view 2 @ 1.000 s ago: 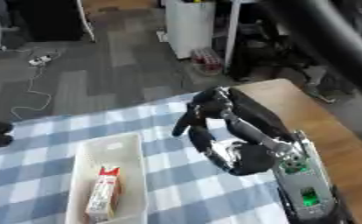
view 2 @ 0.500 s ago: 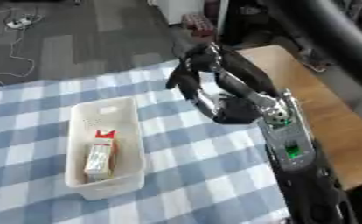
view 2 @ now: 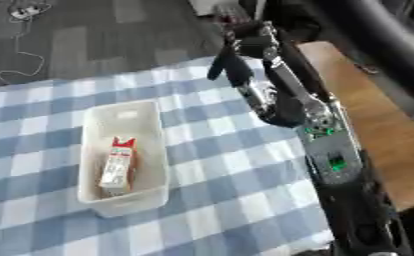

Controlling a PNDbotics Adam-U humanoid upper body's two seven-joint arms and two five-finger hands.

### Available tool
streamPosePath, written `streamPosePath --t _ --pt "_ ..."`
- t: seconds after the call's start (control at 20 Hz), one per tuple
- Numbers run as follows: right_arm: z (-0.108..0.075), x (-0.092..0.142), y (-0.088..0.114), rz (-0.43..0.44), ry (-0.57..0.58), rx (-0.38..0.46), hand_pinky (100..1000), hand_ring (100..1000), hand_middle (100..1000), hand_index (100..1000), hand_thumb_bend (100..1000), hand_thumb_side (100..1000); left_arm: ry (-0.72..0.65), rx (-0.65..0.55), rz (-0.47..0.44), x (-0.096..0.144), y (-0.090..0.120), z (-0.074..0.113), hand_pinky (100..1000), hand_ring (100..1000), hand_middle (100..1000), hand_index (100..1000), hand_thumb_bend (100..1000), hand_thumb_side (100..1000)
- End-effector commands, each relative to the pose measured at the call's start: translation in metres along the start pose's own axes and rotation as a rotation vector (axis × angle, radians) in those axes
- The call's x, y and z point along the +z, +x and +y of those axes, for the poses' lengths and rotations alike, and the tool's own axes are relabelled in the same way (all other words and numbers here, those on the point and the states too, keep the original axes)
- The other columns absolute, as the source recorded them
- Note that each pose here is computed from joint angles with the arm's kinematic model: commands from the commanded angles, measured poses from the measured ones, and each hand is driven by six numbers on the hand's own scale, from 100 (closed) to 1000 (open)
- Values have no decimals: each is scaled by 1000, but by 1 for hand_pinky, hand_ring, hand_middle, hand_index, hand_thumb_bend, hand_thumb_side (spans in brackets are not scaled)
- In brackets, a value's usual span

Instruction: Pick up objects on the table and place them in the box.

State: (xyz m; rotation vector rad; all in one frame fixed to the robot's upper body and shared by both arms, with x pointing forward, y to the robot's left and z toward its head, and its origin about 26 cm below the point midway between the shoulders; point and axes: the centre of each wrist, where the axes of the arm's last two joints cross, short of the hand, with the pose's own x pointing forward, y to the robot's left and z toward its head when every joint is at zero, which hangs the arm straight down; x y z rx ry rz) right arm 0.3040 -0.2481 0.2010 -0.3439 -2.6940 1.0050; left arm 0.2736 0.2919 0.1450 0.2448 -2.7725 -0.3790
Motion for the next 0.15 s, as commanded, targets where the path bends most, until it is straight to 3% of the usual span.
streamPosePath --t 0.05,0.15 --pt "-3 -9 3 -55 -34 -6 276 269 298 515 100 1000 6 -10 -30 -5 3 3 370 457 567 748 193 1000" --pt "-2 -11 4 -73 -53 -25 274 266 295 517 100 1000 7 -15 -24 -5 3 3 370 456 567 746 192 1000"
